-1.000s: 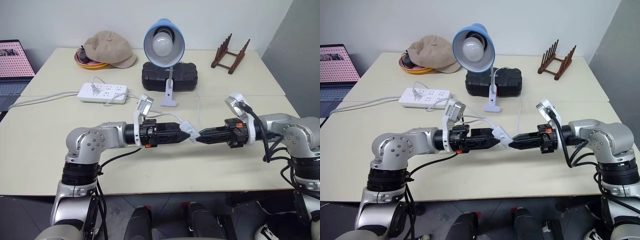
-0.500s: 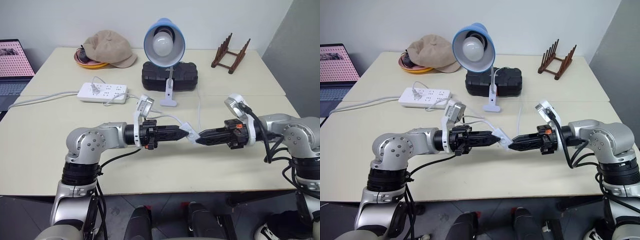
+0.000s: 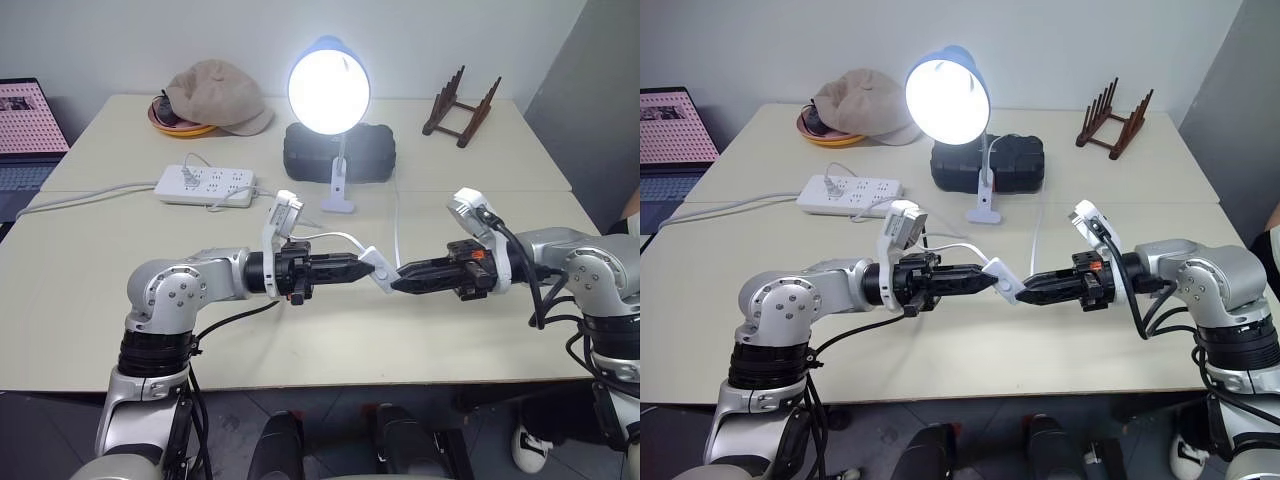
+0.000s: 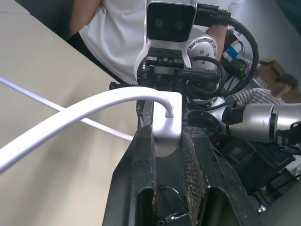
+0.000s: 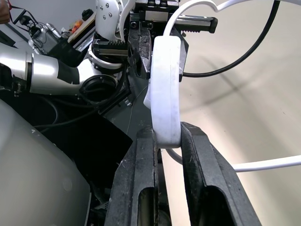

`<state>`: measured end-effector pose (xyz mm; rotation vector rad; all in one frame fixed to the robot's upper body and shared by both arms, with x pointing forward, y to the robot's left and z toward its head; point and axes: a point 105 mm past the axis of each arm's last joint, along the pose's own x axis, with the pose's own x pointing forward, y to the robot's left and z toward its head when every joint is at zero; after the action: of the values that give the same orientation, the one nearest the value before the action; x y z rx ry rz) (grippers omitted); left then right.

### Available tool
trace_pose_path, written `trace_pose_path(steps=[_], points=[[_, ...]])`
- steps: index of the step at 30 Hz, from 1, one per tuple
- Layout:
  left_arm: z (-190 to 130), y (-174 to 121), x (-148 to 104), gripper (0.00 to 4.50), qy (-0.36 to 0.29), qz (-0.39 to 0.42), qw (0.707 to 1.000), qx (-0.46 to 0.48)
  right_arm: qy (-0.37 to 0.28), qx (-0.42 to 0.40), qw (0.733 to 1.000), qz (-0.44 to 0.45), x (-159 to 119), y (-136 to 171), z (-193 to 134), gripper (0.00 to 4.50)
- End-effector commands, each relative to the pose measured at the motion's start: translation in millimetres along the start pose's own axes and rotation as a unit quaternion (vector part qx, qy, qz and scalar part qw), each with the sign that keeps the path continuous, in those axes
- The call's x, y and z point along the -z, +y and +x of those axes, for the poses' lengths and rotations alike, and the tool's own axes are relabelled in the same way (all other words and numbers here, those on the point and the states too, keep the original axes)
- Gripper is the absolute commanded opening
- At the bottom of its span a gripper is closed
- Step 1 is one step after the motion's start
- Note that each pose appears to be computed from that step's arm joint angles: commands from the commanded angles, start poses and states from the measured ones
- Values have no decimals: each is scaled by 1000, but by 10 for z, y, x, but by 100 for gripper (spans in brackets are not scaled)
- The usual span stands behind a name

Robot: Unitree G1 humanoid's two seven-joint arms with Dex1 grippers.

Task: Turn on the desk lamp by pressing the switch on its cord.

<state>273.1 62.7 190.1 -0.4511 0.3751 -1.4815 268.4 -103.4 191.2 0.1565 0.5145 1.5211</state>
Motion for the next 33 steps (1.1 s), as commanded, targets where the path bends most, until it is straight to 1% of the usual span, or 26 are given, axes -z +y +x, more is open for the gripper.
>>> trace_pose_path(steps=[1, 5, 6, 8, 10, 12, 13, 14, 16, 18, 22, 24, 27, 30, 32, 33], points=[[-49, -35, -59, 158, -10, 10, 1000, 0, -5, -5, 1000, -29, -111, 35, -19, 32], [-165, -9, -45, 233, -2, 10, 1000, -19, -8, 10, 999, -39, -174, -48, -50, 32], [-220, 9, -23, 245, 5, 17, 999, -32, -8, 14, 999, -42, -192, -74, -57, 32], [-335, 43, 30, 288, 24, 36, 997, -60, -7, 25, 999, -48, -218, -137, -70, 32], [-482, 104, 55, 329, 44, 83, 990, -107, 16, 62, 995, -77, -193, -316, -84, 32], [-586, 190, 43, 369, 72, 167, 970, -160, 54, 117, 984, -119, -118, -557, -106, 32], [-612, 223, 29, 392, 92, 220, 954, -183, 75, 148, 976, -144, -80, -694, -126, 32], [-626, 237, 25, 410, 106, 256, 941, -194, 90, 165, 969, -161, -54, -780, -140, 32], [-622, 231, -12, 449, 114, 309, 922, -202, 140, 207, 948, -198, 42, -1006, -184, 32], [-616, 228, -12, 449, 122, 340, 910, -202, 185, 222, 929, -232, 134, -1140, -211, 32], [-588, 217, 25, 449, 130, 360, 903, -194, 217, 217, 915, -262, 203, -1226, -207, 32], [-585, 220, 46, 450, 131, 360, 903, -195, 221, 211, 912, -275, 192, -1225, -206, 103], [-624, 254, 46, 450, 136, 361, 899, -208, 207, 192, 920, -272, 144, -1142, -210, 196], [-689, 294, 45, 450, 148, 350, 899, -216, 191, 179, 928, -263, 88, -1012, -259, 256], [-729, 296, 29, 450, 153, 343, 902, -214, 182, 186, 930, -261, 48, -935, -327, 294], [-748, 297, 18, 450, 154, 341, 902, -214, 179, 189, 929, -261, 38, -907, -344, 324]])
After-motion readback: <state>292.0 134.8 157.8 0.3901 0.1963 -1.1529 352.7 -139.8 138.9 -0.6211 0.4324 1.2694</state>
